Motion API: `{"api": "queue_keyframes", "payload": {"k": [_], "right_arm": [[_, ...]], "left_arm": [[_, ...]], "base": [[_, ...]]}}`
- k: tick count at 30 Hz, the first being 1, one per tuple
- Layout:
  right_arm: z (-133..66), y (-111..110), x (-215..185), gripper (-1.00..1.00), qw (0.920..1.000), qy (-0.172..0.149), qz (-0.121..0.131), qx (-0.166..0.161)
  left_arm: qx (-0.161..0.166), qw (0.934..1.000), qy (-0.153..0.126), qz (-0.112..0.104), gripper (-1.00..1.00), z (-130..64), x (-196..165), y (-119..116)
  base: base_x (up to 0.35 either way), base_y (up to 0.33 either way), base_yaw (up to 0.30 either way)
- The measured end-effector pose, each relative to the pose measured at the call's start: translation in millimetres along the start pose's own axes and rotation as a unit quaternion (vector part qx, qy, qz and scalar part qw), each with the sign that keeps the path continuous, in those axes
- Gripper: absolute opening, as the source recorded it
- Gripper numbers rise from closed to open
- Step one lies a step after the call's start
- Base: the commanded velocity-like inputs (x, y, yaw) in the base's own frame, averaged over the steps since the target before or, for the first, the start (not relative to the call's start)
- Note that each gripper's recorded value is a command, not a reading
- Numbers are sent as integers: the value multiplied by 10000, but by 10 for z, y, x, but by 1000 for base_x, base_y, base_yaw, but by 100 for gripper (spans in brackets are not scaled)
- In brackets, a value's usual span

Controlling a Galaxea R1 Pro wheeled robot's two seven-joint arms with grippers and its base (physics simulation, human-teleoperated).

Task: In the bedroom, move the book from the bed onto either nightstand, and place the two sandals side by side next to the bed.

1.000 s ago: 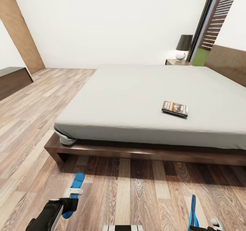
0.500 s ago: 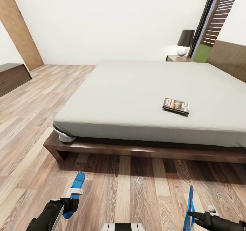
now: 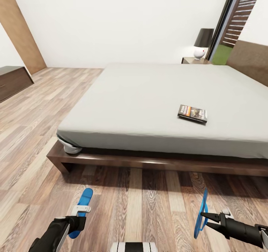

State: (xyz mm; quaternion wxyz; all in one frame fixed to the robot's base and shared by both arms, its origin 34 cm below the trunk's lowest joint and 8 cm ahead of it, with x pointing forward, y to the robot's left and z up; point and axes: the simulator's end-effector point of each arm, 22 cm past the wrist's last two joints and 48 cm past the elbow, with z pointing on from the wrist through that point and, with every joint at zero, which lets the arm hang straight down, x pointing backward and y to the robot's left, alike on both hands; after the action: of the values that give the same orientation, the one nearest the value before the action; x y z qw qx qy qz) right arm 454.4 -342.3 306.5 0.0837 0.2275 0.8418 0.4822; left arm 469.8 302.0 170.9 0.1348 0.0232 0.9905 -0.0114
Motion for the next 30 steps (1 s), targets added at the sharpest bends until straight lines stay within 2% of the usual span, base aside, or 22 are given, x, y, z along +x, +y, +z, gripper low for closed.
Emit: {"api": "queue_keyframes", "payload": {"k": [21,30], "right_arm": [[96,-290,113,-100,9993,152,295,164],[96,-290,111,-100,9993,147,292,165]], "left_arm": [[-12,9994,332,-10,-100,212,299,15],[-100,9997,206,2,-100,188,186,73]], "base": [[0,0,0],[44,14,0]]}}
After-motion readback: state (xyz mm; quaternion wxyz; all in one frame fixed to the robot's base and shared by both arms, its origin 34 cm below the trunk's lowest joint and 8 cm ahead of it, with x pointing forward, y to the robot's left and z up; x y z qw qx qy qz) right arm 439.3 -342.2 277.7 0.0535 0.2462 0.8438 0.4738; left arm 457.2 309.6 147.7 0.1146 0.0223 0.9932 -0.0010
